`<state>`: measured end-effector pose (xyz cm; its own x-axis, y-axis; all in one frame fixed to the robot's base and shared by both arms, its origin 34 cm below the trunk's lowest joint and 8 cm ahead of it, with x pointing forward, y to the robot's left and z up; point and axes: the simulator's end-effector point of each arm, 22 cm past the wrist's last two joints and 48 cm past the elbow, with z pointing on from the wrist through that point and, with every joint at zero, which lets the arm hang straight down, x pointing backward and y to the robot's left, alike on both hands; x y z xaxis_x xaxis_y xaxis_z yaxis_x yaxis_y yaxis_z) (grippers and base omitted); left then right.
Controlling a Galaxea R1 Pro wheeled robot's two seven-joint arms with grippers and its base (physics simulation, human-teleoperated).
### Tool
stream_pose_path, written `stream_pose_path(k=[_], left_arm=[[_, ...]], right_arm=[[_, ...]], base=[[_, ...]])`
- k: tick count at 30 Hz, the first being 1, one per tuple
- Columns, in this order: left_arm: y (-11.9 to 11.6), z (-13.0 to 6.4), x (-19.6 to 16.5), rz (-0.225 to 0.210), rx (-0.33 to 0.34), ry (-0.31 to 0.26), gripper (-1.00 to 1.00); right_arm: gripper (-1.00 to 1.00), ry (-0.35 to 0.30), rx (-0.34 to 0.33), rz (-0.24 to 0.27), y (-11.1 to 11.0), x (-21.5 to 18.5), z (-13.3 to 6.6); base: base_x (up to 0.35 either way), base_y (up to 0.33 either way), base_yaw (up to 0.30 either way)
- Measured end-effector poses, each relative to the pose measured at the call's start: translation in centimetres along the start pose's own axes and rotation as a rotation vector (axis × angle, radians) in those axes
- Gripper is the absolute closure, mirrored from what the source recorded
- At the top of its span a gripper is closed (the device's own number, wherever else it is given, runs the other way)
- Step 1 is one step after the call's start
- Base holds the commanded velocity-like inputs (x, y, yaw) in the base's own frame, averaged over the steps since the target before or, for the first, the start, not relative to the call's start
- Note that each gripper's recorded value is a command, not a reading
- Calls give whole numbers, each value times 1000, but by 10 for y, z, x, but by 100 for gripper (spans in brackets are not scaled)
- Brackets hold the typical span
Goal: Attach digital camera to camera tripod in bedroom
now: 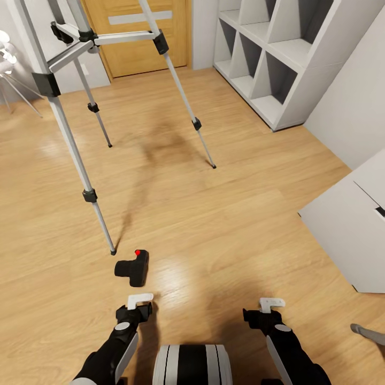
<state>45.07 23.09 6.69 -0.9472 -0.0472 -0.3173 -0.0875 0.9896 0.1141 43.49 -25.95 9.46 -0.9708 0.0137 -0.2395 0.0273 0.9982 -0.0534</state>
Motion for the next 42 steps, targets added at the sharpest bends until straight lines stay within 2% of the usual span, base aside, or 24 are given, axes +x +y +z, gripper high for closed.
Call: stream_pose_path(k=[20,42], left_arm=[[-3,0,0,12,6,-2,-100],[-3,0,1,12,7,-1,-100]], right_arm=[[-100,0,0,0,0,0,0],[-100,0,0,0,0,0,0]], base=[[1,0,0],[75,0,0]])
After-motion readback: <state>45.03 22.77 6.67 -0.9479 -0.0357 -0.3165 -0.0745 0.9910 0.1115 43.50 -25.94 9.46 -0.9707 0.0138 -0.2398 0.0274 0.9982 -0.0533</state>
